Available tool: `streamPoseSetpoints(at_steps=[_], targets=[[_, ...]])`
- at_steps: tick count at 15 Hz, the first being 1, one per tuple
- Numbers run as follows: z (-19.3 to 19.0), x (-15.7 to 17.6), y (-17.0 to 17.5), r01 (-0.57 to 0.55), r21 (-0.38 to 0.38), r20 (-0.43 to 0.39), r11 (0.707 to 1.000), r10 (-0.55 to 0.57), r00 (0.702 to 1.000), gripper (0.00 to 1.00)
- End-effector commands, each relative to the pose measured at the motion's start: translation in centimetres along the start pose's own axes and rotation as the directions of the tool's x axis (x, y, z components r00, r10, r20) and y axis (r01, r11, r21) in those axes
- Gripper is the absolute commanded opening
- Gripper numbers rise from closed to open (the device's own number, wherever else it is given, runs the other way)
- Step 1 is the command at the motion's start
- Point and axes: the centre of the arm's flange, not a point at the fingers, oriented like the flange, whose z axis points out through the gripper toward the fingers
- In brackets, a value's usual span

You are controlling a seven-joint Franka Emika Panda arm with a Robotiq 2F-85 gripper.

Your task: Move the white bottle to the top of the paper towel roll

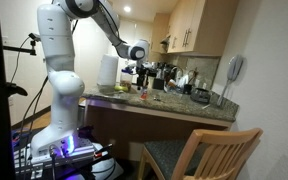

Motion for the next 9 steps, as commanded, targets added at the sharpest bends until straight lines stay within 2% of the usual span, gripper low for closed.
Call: streamPoseSetpoints(at_steps=[1,2,3,5,9], targets=[[0.0,-0.1,-0.1,0.002,0.001,0.0,1.0,-0.002,1.0,1.0],[0.1,-0.1,-0.1,0.005,0.004,0.002,1.0,-0.005,1.0,0.98],[0.4,-0.2,0.0,0.007,0.009,0.003,1.0,-0.007,1.0,0.73],[0.9,-0.2,0.0,0.008,0.005,0.001,1.0,-0.008,1.0,0.7],[1.8,0.0,0.3,-0.003,-0.001,0.001,1.0,0.003,1.0,0.4]])
